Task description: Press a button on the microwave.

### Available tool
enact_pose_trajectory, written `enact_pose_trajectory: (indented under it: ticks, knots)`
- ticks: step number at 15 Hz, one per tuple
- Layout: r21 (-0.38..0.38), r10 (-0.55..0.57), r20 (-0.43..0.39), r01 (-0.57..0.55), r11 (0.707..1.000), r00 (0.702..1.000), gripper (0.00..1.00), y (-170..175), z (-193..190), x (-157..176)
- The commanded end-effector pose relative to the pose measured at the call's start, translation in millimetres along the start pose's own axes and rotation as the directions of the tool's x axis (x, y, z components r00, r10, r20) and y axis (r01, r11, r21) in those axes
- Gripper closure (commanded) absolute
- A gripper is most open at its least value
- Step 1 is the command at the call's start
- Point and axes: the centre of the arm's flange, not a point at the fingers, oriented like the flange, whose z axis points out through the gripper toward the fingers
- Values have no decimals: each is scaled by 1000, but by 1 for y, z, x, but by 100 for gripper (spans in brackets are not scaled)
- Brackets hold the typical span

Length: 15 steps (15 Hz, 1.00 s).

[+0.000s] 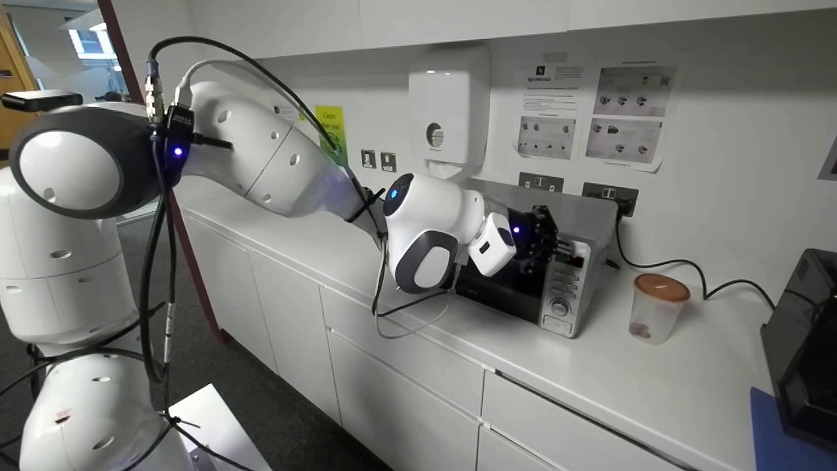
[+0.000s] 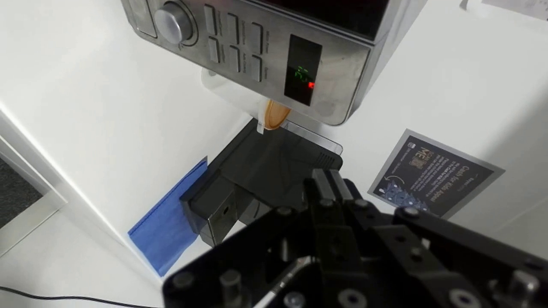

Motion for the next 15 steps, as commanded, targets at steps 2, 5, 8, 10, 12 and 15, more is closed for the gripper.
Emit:
enact_pose_trajectory:
  ticks: [2,5,8,10,12,15]
  knots:
    - [22,-11,-1,11,1000,1000,100,44,32,-3]
    - [14,-26,1,26,1000,1000,100,45,44,-9]
    - [14,-44,14,44,999,999,100,49,51,-18]
    - [11,-62,24,62,998,998,100,52,56,-26]
    - [7,-77,40,77,997,996,100,58,57,-35]
    - [6,-111,65,111,994,992,100,66,57,-51]
